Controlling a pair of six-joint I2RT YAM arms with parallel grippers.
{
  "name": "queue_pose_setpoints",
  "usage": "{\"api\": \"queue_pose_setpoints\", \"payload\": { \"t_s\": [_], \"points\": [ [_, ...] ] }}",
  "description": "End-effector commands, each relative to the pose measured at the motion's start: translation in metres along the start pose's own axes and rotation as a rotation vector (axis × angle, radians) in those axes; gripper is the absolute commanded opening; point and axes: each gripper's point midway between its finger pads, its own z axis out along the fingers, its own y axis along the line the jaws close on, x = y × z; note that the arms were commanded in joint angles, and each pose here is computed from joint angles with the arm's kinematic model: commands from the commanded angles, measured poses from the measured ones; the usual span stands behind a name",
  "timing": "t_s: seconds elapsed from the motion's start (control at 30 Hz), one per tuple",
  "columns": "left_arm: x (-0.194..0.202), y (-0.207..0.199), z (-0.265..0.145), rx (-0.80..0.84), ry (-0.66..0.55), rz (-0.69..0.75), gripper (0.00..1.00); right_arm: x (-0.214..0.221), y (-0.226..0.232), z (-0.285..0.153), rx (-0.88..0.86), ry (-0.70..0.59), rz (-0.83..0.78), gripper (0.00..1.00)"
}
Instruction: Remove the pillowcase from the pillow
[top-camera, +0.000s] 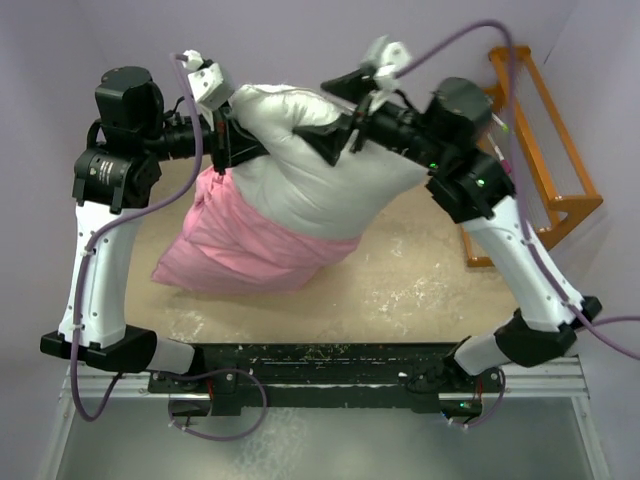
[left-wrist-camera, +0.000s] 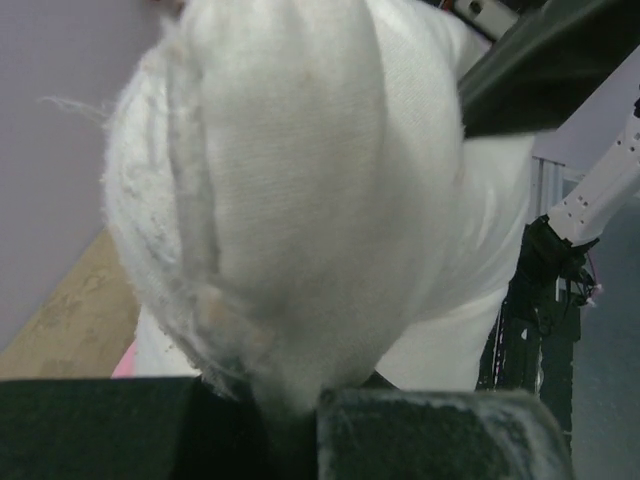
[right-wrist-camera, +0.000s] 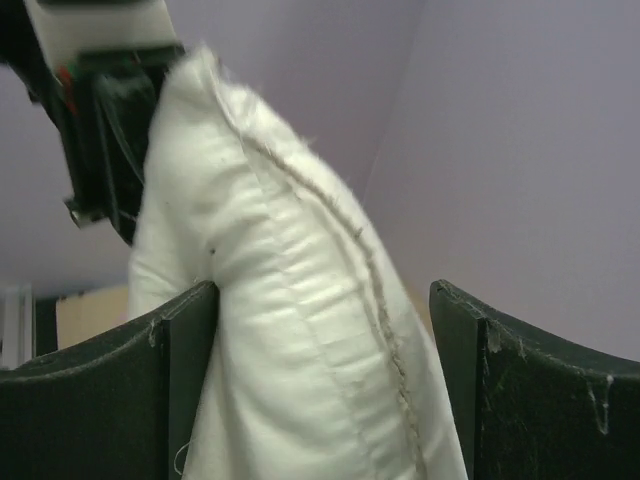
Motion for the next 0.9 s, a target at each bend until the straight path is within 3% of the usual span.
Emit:
{"api": "queue_pose_setpoints", "payload": {
  "t_s": [0.0, 0.23, 0.3, 0.37, 0.47, 0.5, 0.53, 0.57, 0.63, 0.87],
  "points": [
    [0.01, -0.001, -0.001, -0.002, 0.041, 0.054, 0.0, 0.051, 0.013, -0.001, -0.067, 0.195, -0.045, 0.88],
    [0.01, 0.003, -0.005, -0.04, 0.049, 0.097, 0.0, 0.105, 0.051, -0.015, -0.279, 0.367, 0.023, 0.86],
    [0.008, 0.004, -0.005, -0.051, 0.045, 0.105, 0.0, 0.114, 0.053, -0.014, -0.29, 0.39, 0.04, 0.79],
    [0.006, 0.005, -0.006, -0.063, 0.039, 0.114, 0.03, 0.116, 0.048, -0.01, -0.256, 0.387, 0.06, 0.62],
    [0.005, 0.004, -0.011, -0.081, 0.047, 0.125, 0.69, 0.094, 0.005, 0.001, -0.027, 0.299, 0.088, 0.03],
    [0.006, 0.002, -0.014, -0.091, 0.057, 0.131, 0.88, 0.08, -0.015, -0.001, 0.054, 0.24, 0.124, 0.0],
    [0.009, 0.004, -0.018, -0.112, 0.073, 0.144, 0.99, 0.066, -0.032, -0.006, 0.101, 0.171, 0.181, 0.0],
    [0.016, 0.005, -0.022, -0.133, 0.103, 0.146, 0.99, 0.041, -0.05, -0.011, 0.131, 0.058, 0.196, 0.0],
    [0.04, 0.009, -0.033, -0.165, 0.204, 0.17, 0.99, 0.016, -0.069, -0.028, 0.196, -0.047, 0.182, 0.0],
    [0.121, 0.05, -0.105, -0.252, 0.413, 0.218, 0.99, -0.023, -0.034, -0.045, 0.012, -0.158, 0.043, 0.0]
  ]
}}
